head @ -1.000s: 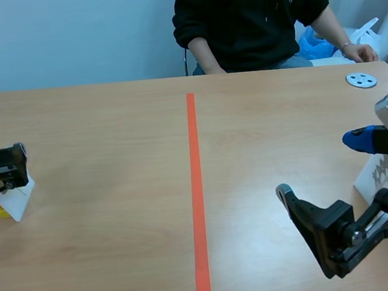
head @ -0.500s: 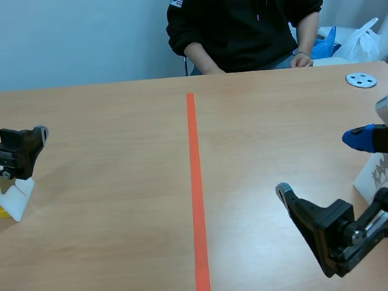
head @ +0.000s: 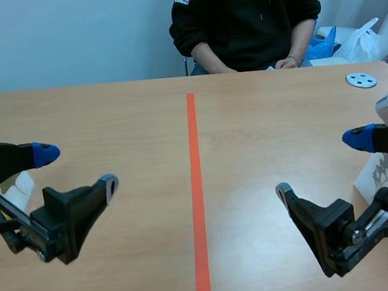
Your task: Sort the leaf by its shape. The table is split by an orange tape line. A compound leaf with several leaflets goes to the left side, a simple leaf with one blade goes to the right side. Return to the home posture when a red brick is placed on the table.
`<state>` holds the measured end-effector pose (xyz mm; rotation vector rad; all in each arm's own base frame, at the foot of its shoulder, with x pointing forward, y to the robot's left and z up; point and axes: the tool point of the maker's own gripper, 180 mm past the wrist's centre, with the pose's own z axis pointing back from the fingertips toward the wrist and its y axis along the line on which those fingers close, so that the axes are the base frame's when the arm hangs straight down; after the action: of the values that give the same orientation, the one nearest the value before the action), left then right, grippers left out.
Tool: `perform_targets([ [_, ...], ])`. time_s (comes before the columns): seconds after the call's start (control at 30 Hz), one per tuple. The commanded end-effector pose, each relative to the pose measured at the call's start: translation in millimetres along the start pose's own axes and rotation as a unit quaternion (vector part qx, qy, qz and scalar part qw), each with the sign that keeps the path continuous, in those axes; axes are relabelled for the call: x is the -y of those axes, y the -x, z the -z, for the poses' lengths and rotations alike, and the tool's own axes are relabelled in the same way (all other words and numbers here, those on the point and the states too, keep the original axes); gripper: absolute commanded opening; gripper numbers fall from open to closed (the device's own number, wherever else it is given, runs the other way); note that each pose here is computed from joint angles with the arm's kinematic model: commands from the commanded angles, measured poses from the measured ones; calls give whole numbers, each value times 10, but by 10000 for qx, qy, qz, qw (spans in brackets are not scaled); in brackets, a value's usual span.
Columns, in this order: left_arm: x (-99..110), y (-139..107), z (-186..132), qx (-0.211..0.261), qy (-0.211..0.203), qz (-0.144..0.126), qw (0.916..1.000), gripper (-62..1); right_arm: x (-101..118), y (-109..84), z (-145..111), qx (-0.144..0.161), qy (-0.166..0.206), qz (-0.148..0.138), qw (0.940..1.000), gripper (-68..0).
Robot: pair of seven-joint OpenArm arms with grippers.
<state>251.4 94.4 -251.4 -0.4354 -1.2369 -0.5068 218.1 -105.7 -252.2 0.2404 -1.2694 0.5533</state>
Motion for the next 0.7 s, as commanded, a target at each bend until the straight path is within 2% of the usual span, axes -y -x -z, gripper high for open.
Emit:
perform_targets([
  [0.0,36,-76,-4,163,25,-74,9998,14,36,-107,8,176,-4,-105,9998,4],
  [0.1,140,-82,-26,203,91,-206,9995,14,36,-107,8,176,-4,-105,9998,4],
  [0.23,178,-42,-39,192,71,-346,9992,14,36,-107,8,177,-4,-103,9998,4],
  [0.67,233,-77,-24,315,145,-454,9984,14,37,-116,8,200,-4,-102,9997,4],
])
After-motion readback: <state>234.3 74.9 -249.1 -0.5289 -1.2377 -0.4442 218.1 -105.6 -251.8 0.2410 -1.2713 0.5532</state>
